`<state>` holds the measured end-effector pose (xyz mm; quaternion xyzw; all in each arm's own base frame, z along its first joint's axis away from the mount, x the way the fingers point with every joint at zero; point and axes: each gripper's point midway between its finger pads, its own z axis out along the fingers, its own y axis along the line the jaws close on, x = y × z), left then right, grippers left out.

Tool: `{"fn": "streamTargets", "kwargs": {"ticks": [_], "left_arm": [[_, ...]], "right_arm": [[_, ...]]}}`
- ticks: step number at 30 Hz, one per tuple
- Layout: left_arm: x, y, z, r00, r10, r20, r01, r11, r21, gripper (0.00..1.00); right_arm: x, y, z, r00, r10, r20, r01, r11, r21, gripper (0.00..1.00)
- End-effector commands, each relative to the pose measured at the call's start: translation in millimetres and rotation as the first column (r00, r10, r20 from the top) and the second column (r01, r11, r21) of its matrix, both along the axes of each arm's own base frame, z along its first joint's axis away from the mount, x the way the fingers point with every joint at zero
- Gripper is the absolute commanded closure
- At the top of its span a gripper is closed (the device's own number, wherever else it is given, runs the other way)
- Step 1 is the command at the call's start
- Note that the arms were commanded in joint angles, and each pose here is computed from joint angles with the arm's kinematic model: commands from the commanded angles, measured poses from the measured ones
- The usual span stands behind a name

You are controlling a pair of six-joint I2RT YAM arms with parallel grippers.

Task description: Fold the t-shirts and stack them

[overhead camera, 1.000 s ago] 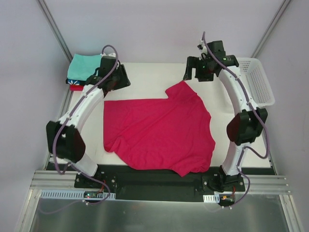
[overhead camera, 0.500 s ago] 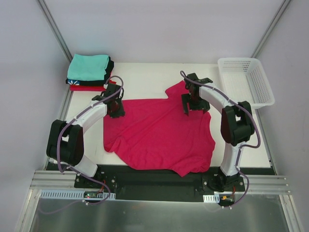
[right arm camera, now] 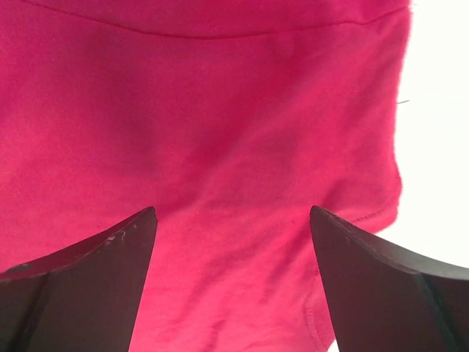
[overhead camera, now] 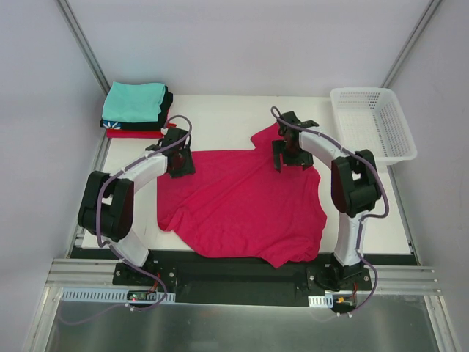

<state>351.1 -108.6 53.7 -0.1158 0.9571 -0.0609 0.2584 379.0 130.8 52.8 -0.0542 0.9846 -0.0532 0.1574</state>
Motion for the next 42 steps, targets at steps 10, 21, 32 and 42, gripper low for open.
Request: {"fn": "streamTargets", "kwargs": {"ticks": [10, 21, 32, 42], "left_arm": [[12, -7, -7, 0.999, -0.013, -0.050, 0.013, 1.000, 0.009, 0.01], [4, -6, -15, 0.973, -0.068, -0.220, 0.104, 0.982, 0.155, 0.01], [8, -19, -30, 0.963, -0.091, -0.255, 0.119, 0.988, 0.098, 0.01], [25, -25, -42, 0.961, -0.089, -0.262, 0.118, 0.988, 0.096, 0.01]], "right_arm": [[6, 25, -3, 0.999, -0.006, -0.042, 0.011, 0.992, 0.124, 0.02], [-3, 25, -11, 0.996, -0.036, -0.076, 0.046, 0.990, 0.131, 0.04], [0, 20, -24, 0.994, -0.055, -0.097, 0.067, 0.990, 0.127, 0.04], [24, 18, -37, 0.989, -0.066, -0.134, 0.092, 0.976, 0.199, 0.04]]}}
